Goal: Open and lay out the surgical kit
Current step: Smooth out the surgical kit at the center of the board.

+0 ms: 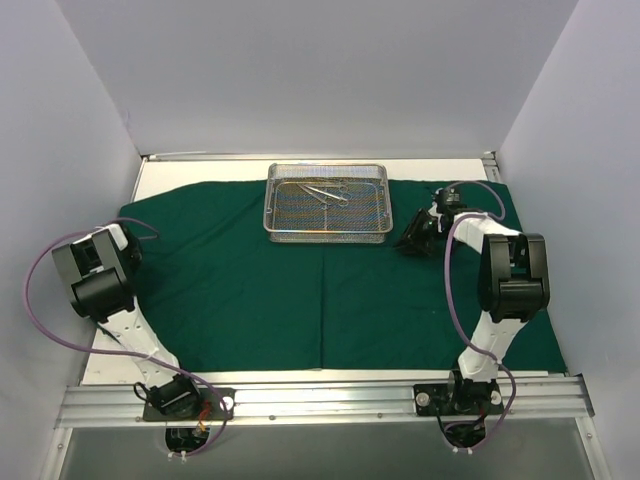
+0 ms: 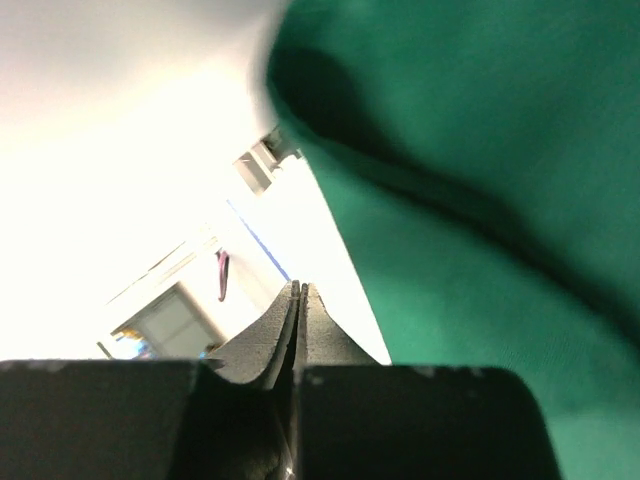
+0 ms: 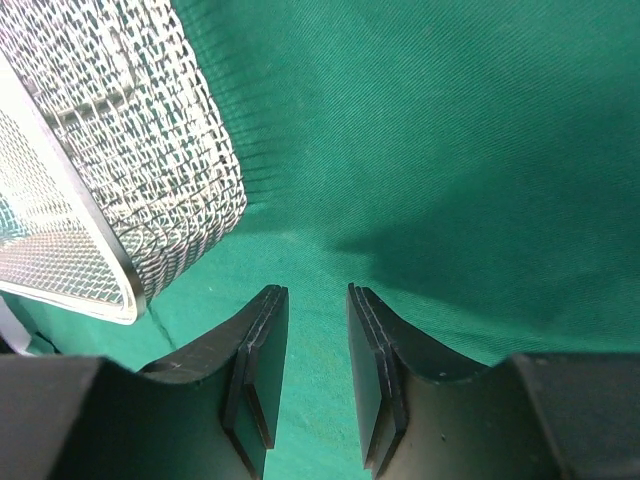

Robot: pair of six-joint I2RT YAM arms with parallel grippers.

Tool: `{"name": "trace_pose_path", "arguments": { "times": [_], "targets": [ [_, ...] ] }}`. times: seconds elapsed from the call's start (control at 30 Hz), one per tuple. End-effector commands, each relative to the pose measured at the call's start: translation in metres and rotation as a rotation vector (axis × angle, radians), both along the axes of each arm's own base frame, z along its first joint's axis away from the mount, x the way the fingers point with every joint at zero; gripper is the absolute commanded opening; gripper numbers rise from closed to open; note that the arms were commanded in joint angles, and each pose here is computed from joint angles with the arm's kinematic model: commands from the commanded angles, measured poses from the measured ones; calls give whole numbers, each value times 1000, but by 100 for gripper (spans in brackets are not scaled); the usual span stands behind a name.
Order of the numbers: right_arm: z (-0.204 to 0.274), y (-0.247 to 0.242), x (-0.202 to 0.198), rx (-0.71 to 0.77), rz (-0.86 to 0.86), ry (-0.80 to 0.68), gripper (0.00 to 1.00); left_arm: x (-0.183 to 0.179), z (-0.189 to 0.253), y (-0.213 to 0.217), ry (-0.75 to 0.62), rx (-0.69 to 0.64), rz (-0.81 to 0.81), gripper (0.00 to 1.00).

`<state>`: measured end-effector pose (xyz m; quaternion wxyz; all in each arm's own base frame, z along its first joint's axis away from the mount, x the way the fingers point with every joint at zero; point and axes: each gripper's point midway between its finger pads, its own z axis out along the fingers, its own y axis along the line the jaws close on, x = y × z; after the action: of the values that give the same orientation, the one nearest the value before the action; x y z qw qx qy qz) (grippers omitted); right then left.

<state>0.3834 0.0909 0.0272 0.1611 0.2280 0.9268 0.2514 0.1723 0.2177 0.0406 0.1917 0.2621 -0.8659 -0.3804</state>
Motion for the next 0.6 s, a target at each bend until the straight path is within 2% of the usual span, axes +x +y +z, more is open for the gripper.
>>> {"name": "trace_pose_path", "arguments": {
  "times": [0.0,0.1,0.23,0.3,0.33,0.47,0.57],
  "targets": [
    [4,-9,3,21,-35,-3,31,8,42,4,-128,92,6,2],
    [4,-12,5,24,-46,-5,31,22,56,-1,-230,82,-13,2],
    [10,-12,11,28,-55,-16,31,57,80,-10,-369,117,-51,2],
    [14,-11,14,28,-53,-21,32,79,78,-16,-409,40,-64,2],
    [14,-12,14,20,-54,-21,33,100,87,-14,-472,27,-73,2],
    [19,-13,18,2,-59,-21,33,146,75,-30,-551,-122,-53,2],
    [22,-15,19,-11,-60,-17,33,164,58,-49,-596,-201,-13,2]
  ]
}}
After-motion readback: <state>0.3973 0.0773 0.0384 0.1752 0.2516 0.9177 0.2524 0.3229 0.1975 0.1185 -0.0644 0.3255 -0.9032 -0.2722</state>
